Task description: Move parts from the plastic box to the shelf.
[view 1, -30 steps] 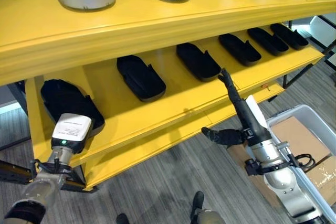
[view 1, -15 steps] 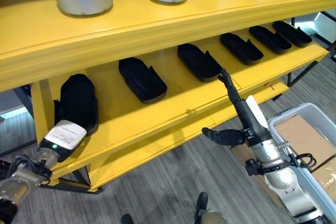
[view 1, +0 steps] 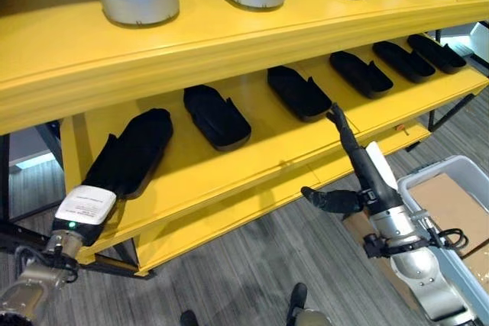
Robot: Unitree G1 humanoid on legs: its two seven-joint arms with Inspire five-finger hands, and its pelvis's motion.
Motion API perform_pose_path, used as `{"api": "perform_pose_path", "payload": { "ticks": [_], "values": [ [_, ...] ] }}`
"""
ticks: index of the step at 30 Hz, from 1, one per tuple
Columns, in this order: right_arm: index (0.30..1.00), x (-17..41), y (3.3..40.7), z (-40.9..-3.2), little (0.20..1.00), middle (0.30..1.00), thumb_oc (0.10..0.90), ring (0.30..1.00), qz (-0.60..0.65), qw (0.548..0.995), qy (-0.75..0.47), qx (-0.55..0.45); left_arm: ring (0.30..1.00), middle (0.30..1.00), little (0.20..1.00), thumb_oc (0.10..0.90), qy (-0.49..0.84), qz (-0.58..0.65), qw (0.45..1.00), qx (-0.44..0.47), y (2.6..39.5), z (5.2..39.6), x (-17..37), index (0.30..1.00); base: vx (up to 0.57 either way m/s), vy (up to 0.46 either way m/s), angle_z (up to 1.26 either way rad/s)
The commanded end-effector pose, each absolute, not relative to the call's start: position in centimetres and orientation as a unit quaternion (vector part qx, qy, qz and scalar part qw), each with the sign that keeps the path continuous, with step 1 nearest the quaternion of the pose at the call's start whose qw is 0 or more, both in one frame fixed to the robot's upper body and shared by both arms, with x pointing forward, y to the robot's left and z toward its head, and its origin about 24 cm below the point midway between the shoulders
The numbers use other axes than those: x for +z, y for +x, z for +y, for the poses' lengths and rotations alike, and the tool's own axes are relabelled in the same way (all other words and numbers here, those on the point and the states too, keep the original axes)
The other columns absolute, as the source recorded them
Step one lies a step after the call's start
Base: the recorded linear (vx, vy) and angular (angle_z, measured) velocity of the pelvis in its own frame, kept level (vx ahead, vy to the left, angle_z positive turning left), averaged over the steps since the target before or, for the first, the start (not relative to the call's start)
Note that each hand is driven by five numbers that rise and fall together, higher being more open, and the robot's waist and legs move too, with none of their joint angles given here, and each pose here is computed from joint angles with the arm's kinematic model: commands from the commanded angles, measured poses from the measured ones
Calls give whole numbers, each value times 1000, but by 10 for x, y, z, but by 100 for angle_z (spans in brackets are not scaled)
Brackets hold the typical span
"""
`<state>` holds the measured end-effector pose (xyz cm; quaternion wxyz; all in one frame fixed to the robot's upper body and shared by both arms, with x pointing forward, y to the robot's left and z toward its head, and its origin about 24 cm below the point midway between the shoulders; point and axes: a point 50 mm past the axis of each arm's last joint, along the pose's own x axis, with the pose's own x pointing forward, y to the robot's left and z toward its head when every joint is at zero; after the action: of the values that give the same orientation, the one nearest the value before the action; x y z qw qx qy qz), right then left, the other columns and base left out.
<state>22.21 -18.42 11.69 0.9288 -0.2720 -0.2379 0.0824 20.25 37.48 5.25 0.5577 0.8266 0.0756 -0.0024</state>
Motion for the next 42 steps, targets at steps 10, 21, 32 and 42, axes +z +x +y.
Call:
{"api": "perform_pose_path", "payload": {
  "ticks": [10,21,32,42],
  "values": [
    [1000,176,219,-187,1000,1000,900,1000,-375,894,-245,18,1000,1000,1000,900,615,-20,773,152,222,340,78,1000,0,0,0],
    [1000,177,218,-191,1000,1000,900,1000,-372,894,-250,8,1000,1000,1000,900,552,-61,826,96,214,306,77,1000,0,0,0],
    [1000,178,217,-191,1000,1000,900,1000,-379,890,-253,4,1000,1000,1000,900,576,-93,804,114,207,309,90,1000,0,0,0],
    [1000,179,216,-192,1000,1000,900,1000,-378,889,-259,7,1000,1000,1000,900,596,-196,758,177,209,312,146,1000,-1,0,2]
  ]
}}
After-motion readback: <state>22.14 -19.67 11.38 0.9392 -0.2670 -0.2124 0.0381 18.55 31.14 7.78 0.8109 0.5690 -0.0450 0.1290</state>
